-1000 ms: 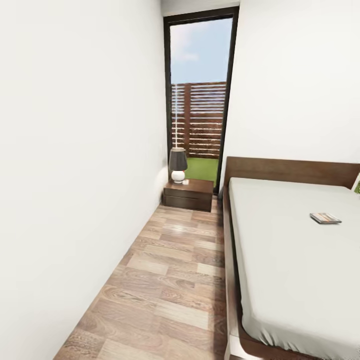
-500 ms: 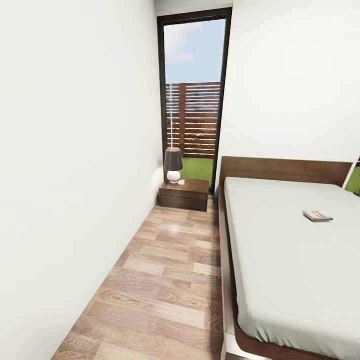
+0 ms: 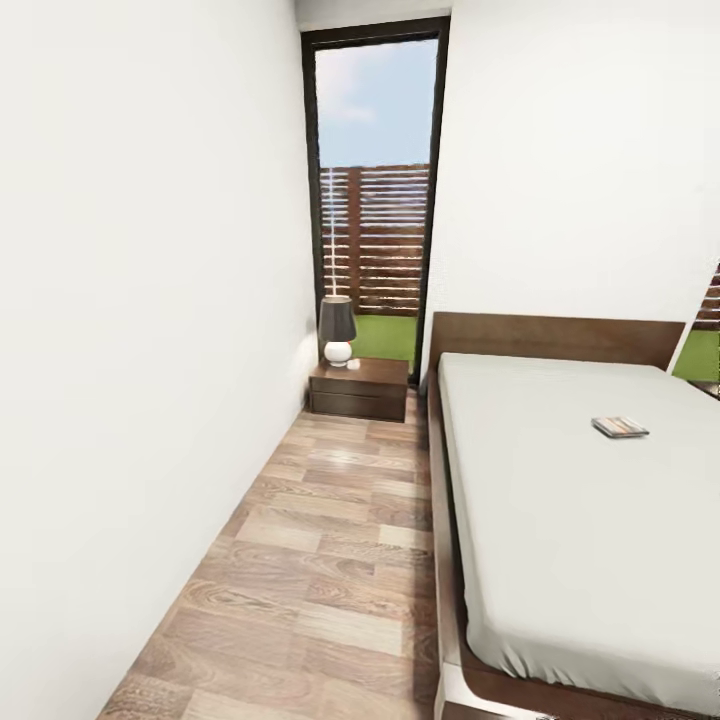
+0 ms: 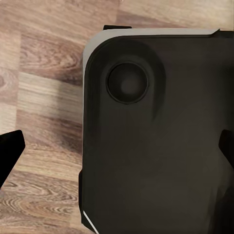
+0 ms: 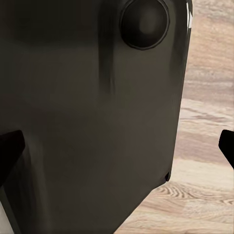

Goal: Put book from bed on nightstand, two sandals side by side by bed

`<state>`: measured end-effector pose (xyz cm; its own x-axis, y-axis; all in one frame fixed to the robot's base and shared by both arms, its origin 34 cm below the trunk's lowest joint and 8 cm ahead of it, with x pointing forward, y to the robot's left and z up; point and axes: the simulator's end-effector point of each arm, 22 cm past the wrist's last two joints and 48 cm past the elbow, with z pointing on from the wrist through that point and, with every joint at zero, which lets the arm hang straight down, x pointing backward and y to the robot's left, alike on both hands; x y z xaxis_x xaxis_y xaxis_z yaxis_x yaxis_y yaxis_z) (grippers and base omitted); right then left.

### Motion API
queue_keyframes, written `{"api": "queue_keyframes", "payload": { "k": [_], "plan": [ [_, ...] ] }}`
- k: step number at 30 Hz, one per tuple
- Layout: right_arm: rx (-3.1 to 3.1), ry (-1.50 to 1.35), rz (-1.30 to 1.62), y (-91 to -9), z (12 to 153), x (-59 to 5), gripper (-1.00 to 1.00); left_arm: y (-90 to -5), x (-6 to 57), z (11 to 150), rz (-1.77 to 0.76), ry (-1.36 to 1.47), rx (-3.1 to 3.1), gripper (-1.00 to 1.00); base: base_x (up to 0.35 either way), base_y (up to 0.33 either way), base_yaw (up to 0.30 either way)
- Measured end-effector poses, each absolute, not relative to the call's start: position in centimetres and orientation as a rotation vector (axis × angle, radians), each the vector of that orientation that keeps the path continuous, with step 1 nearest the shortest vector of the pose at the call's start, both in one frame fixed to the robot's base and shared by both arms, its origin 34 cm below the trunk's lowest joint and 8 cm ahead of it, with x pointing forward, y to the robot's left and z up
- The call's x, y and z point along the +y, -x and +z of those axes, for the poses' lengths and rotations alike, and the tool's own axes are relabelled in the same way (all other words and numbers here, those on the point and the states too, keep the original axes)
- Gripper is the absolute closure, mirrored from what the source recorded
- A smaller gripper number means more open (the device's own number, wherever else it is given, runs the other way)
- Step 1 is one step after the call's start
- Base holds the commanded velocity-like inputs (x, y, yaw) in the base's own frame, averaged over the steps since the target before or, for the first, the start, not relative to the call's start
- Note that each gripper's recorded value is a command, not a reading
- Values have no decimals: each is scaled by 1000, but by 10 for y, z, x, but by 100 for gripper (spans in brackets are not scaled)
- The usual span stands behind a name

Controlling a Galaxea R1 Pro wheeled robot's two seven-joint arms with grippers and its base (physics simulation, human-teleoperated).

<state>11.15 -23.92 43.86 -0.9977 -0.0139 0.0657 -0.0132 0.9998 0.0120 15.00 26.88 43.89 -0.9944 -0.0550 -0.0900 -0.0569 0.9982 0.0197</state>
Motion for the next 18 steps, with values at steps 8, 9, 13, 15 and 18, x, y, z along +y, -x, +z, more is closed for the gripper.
{"api": "queue_keyframes", "payload": {
  "k": [8, 9, 13, 15, 18],
  "plan": [
    [-3076, -21, -18, -112, 439, -239, -100, -150, 269, 439, 34, 85, 3051, -100, 0, 0, -86],
    [-3076, -21, -17, -112, 439, -239, -100, -150, 269, 439, 34, 85, 3051, -100, 0, 0, -86],
    [-3076, -21, -17, -112, 439, -239, -100, -150, 269, 439, 34, 86, 3051, -100, 0, 0, -86],
    [-3076, -21, -17, -112, 439, -239, -100, -150, 269, 439, 34, 85, 3051, -100, 0, 0, -86],
    [-3076, -21, -18, -112, 439, -239, -100, -150, 269, 439, 34, 86, 3051, -100, 0, 0, -86]
  ]
}}
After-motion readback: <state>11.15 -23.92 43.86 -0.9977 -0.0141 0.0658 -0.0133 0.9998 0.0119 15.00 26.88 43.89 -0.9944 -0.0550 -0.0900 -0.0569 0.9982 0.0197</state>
